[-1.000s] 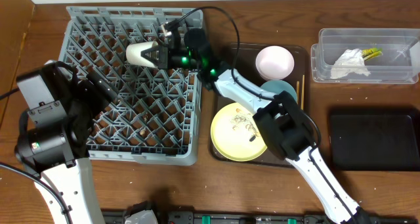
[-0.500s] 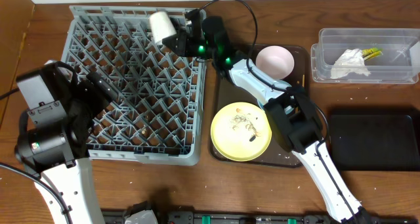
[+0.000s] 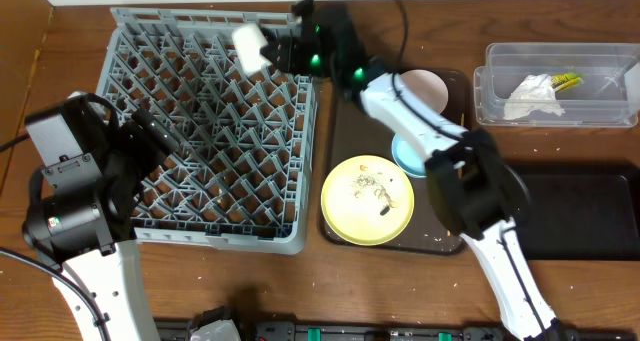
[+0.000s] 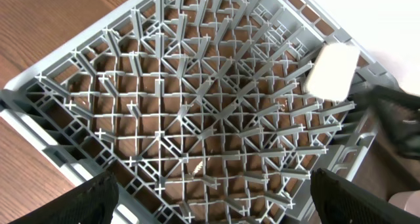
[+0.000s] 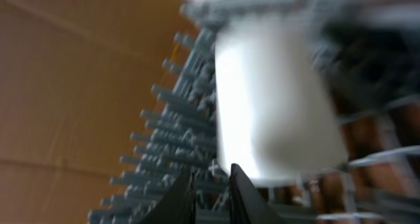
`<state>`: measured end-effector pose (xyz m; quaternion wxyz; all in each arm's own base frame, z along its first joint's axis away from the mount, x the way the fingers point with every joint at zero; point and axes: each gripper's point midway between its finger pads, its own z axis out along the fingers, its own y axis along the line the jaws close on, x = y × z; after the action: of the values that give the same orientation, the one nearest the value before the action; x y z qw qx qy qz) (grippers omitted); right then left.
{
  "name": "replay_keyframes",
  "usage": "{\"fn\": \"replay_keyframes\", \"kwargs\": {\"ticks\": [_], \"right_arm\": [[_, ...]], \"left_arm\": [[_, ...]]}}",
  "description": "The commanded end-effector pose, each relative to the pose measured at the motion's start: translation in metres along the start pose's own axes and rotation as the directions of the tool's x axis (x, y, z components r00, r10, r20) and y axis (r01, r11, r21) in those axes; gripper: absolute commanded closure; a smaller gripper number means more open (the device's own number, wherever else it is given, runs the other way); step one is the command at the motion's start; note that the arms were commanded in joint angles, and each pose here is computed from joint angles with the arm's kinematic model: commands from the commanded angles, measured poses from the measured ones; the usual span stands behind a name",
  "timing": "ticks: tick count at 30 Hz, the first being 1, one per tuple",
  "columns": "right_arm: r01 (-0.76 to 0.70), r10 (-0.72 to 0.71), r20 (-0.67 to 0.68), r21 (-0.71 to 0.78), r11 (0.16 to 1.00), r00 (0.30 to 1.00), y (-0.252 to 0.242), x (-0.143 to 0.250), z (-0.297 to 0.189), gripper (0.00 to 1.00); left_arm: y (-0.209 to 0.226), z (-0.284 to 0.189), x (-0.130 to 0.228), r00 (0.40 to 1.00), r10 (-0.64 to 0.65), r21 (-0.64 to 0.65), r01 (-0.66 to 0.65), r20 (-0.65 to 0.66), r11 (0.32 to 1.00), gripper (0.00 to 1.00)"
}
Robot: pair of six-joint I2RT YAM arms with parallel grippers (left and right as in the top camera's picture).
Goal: Sort waste into correct bins and load items into the dishwasher
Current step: 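Lower the cup upside down into the rack and open the right gripper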
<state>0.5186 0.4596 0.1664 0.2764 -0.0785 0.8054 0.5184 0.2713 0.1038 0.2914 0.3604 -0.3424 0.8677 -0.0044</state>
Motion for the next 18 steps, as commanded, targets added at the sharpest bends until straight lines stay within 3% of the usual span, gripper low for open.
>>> {"fn": "replay_keyframes", "kwargs": {"ticks": [1, 11, 15, 18], "right_arm": [[0.147, -0.152, 0.127, 0.052, 0.988, 0.980, 0.046, -0.049, -0.039, 0.82], [0.186, -0.203, 0.141, 0.120, 0.975, 0.969, 0.057, -0.053, -0.051, 0.74], [0.143, -0.181, 0.135, 0.248, 0.958, 0.974, 0.043, -0.059, -0.075, 0.66], [0.118, -0.189, 0.135, 0.415, 0.902, 0.973, 0.028, -0.073, -0.120, 0.60]], "left_arm": [[0.000, -0.001, -0.001, 1.000, -0.016, 0.001, 0.016, 0.003, 1.000, 0.05], [0.001, -0.001, -0.001, 1.000, -0.016, 0.001, 0.016, 0.003, 1.000, 0.06], [0.001, -0.001, -0.001, 1.000, -0.017, 0.001, 0.017, 0.003, 1.000, 0.06], [0.001, -0.001, -0.001, 1.000, -0.016, 0.001, 0.016, 0.003, 1.000, 0.06]]}}
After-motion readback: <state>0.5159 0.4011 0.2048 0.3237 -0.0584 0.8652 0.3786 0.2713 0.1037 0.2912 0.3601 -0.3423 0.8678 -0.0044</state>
